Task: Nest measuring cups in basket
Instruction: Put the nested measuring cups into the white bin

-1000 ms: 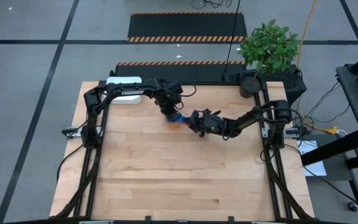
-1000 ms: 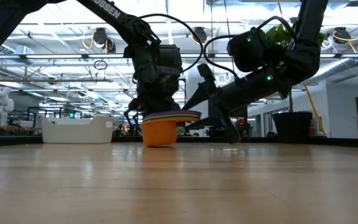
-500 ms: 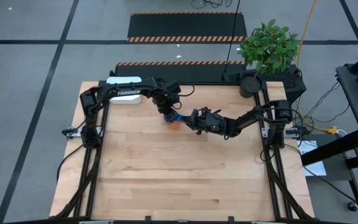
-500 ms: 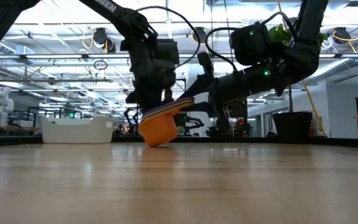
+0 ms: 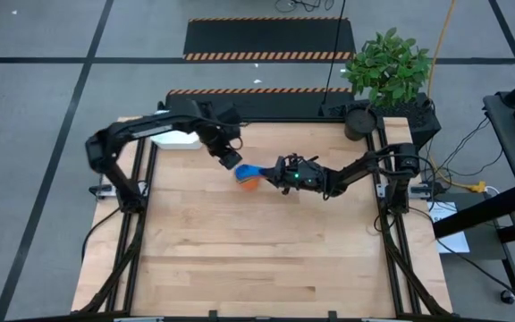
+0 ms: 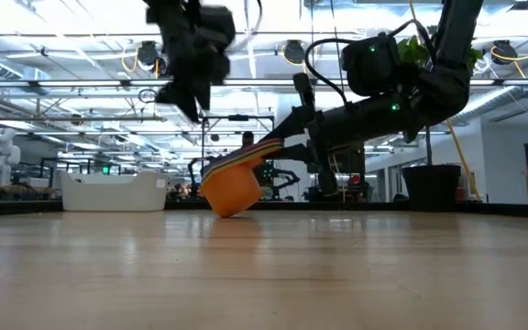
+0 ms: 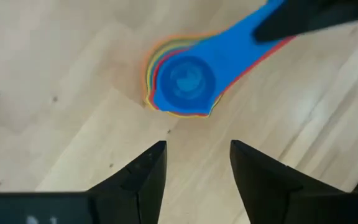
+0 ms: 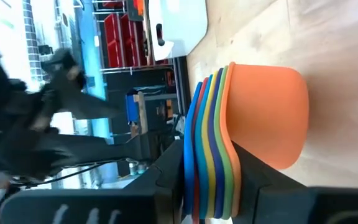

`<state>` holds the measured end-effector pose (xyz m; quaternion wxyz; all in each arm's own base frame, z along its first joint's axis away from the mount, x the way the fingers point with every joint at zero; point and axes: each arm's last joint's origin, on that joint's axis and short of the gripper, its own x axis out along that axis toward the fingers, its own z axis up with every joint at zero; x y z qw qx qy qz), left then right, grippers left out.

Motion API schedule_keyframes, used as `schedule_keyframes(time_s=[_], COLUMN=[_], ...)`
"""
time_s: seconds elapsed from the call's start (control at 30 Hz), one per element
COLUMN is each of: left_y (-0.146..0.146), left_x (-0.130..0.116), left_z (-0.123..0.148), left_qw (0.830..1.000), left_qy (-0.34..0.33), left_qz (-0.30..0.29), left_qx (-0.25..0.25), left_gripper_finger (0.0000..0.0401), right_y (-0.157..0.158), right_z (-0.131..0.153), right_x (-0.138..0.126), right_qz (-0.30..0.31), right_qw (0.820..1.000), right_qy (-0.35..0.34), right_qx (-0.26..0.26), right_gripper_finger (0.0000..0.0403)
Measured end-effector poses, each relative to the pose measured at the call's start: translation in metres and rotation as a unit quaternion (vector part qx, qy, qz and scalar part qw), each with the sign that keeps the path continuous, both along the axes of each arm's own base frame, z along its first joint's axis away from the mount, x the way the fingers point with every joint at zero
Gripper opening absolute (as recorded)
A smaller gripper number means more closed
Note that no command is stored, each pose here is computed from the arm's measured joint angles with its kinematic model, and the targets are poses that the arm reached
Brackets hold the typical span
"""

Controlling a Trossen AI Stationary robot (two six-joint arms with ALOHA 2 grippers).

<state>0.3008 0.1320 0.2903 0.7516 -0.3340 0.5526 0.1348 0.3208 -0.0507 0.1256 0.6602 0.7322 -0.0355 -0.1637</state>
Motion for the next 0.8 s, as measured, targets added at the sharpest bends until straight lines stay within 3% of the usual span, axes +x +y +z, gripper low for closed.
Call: schedule_keyframes(time_s=[0.1,0.23,0.37,0.63,0.8], left_y=[-0.006,-0.013,-0.008,0.024,0.038], left_x=[-0.017,-0.042,-0.064,-0.093,-0.116], left_z=[0.027,0.058,0.071,0.037,0.0], left_qw=[0.999,0.987,0.974,0.967,0.952], left_qy=[-0.027,-0.043,-0.038,0.047,0.127], left_qz=[0.032,0.083,0.121,0.18,0.233], left_qx=[0.035,0.128,0.19,0.174,0.152], left_gripper_finger=[0.0166,0.0148,0.0134,0.013,0.0167], right_y=[0.0,-0.001,-0.005,-0.021,-0.032], right_z=[0.007,0.028,0.059,0.103,0.13], right_x=[-0.001,0.003,0.009,0.002,-0.02], right_qz=[0.0,0.002,0.007,-0.014,-0.049], right_qw=[1.0,1.0,0.998,0.992,0.987], right_qy=[0.003,0.023,0.037,0.059,0.061], right_qx=[0.003,-0.013,-0.052,-0.113,-0.142], right_gripper_finger=[0.0067,0.0067,0.0067,0.0067,0.0067])
